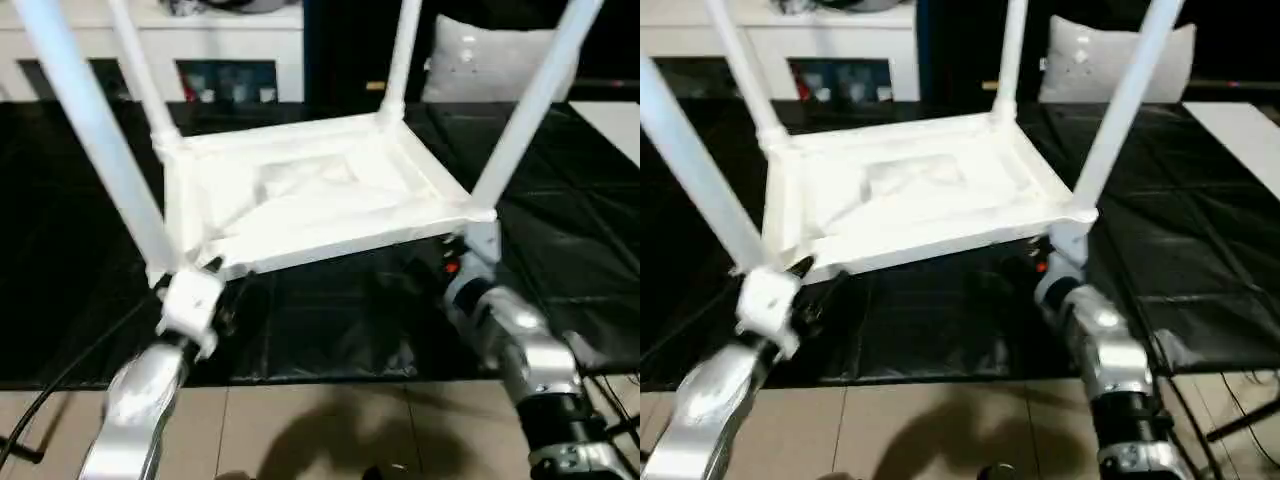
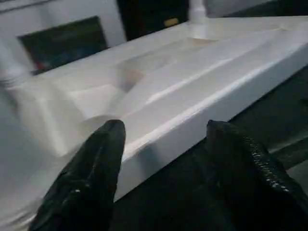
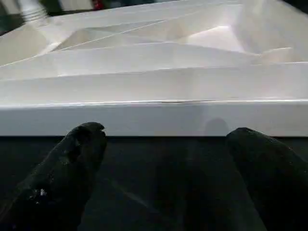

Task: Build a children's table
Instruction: Rotate table base

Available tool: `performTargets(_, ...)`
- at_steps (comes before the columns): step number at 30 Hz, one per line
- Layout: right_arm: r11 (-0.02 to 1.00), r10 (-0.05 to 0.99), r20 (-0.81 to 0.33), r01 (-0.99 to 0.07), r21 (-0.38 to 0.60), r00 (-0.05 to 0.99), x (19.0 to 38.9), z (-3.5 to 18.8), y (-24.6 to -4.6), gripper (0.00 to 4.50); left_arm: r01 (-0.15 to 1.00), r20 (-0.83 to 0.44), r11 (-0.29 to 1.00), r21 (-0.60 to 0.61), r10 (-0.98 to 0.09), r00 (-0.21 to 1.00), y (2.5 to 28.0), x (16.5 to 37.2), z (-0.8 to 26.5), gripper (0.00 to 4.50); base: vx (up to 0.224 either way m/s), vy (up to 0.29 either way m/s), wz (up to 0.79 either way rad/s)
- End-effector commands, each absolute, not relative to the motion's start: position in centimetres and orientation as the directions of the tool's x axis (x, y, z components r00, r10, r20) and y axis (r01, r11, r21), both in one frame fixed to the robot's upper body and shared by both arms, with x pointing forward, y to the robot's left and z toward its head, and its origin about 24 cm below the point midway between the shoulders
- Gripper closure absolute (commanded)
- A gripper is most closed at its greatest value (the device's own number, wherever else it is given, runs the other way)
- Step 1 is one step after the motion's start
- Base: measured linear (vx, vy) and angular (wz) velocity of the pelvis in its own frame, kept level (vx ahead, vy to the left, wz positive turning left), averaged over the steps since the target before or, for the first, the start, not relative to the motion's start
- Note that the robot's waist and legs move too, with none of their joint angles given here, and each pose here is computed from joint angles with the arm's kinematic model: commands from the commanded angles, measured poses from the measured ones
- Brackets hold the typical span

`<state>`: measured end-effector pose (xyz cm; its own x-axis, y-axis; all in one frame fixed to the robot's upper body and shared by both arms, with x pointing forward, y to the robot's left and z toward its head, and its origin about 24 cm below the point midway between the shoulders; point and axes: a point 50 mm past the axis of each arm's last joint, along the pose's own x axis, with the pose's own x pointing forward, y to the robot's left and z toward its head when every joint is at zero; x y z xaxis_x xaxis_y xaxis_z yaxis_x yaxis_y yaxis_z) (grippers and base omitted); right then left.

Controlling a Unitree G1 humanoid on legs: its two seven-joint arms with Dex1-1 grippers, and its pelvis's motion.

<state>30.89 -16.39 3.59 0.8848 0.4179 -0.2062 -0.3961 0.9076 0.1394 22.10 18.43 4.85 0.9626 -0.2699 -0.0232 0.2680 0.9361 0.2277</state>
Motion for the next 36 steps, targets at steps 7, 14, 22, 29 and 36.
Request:
performTargets(7, 0.899, 0.438, -0.222, -0.417, 0.135, 0.871, 29.8, 3.2, -16.1, 0.00, 0.108, 0.015, 0.975, 0.193, -0.113, 0.993, 20.0, 19.1, 5.4, 0.78, 0.000, 0.000, 0.00)
performTargets(14, 0.894, 0.448, -0.228, -0.428, 0.136, 0.864, 29.6, 3.0, -15.7, 0.00, 0.028, 0.021, 0.985, 0.172, -0.032, 0.999, 20.5, 18.8, 5.3, 0.29, 0.000, 0.000, 0.00)
performTargets(22, 0.878, 0.480, -0.211, -0.464, 0.123, 0.852, 29.9, 3.4, -15.0, 0.00, 0.006, 0.043, 0.976, 0.218, -0.016, 0.999, 22.5, 22.2, 5.6, 0.11, 0.000, 0.000, 0.00)
performTargets(29, 0.890, 0.456, -0.236, -0.445, 0.100, 0.858, 30.6, 3.3, -15.1, 0.00, 0.046, 0.060, 0.961, 0.273, -0.065, 0.996, 23.9, 26.6, 7.1, 0.11, 0.000, 0.000, 0.00)
performTargets(36, 0.942, 0.321, -0.336, -0.336, 0.014, 0.886, 32.4, 2.3, -16.3, 0.00, 0.242, 0.026, 0.942, 0.233, -0.255, 0.967, 23.2, 29.4, 7.7, 0.11, 0.000, 0.000, 0.00)
